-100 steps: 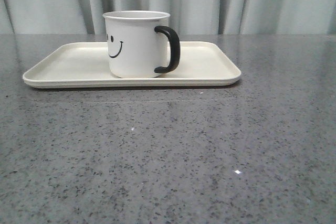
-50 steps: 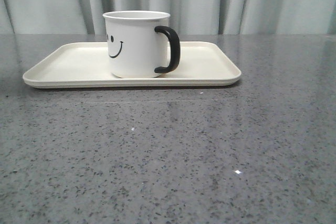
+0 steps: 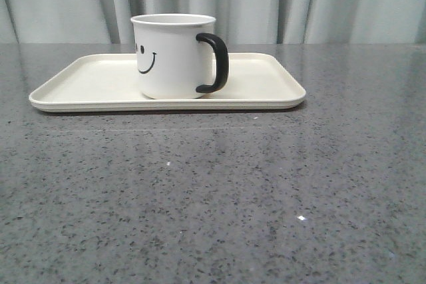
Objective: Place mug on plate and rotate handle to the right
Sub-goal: 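Move the right gripper above the mug on the tray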
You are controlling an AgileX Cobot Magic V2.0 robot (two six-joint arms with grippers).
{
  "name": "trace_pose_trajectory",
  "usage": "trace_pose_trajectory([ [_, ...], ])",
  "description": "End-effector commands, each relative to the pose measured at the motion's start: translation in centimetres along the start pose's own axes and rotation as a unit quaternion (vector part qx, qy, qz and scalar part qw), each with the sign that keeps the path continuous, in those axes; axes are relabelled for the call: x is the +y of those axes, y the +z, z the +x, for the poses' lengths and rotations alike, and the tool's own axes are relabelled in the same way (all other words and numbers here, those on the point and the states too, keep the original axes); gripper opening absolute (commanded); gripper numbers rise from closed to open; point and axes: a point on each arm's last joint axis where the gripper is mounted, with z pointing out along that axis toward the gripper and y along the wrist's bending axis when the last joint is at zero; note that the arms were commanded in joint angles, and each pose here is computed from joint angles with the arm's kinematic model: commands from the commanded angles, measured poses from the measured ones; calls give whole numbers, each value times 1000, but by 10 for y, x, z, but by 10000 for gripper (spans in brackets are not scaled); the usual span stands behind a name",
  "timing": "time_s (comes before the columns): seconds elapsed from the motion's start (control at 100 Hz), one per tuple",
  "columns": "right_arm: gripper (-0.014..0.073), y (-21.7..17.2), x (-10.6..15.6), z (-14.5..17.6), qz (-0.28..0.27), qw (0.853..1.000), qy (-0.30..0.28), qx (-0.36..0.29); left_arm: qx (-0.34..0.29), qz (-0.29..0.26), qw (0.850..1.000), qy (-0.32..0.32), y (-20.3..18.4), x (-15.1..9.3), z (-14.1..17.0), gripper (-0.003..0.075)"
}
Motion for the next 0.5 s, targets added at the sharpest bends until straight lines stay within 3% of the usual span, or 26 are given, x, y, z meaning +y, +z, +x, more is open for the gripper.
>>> trace_pose_trajectory([
  [0.0,574,-4,-2,-15,9,999,-1,-46,-48,5,999,-6,-7,-1,1,430],
  [0.49,574,-4,-1,-21,2,997,8,-79,-52,5,999,-5,-10,0,13,430],
])
